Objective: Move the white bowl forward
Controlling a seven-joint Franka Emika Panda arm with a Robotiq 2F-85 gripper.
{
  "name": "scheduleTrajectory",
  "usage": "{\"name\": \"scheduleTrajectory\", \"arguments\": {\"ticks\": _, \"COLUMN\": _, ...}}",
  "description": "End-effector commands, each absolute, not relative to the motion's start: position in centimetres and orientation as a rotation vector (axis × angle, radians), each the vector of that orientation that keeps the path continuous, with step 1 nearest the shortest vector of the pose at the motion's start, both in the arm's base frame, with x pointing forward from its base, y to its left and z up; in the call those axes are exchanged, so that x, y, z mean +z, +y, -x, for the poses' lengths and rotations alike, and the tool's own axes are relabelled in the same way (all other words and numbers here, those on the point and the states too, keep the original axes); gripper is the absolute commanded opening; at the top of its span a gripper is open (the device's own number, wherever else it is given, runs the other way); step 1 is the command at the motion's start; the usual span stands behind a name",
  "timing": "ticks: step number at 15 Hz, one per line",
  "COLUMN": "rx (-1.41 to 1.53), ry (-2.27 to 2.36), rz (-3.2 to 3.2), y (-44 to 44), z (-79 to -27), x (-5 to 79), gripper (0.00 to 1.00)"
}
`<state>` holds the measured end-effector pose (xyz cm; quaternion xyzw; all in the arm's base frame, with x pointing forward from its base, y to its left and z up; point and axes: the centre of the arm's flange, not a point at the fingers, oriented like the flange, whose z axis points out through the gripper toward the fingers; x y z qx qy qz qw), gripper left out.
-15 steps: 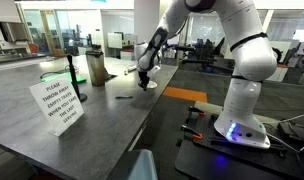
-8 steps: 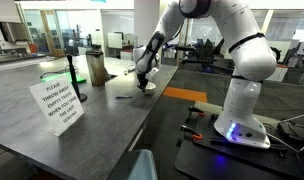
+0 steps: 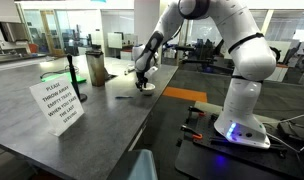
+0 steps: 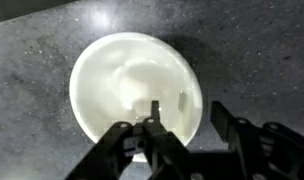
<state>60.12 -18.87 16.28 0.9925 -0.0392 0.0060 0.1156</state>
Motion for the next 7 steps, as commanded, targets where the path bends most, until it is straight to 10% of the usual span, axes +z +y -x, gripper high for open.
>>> {"name": "scheduleTrajectory", "arguments": {"ticks": 1, "rx": -0.017, "ry": -0.088, "rz": -2.949, "y": -18.5, "z": -59.8, "x": 18.8, "gripper": 0.89}}
{"name": "scheduleTrajectory", "arguments": {"ticks": 7, "rx": 0.065, "ry": -0.008, "rz": -3.039, "y": -16.9, "z": -58.8, "x": 26.2, "gripper": 1.00}}
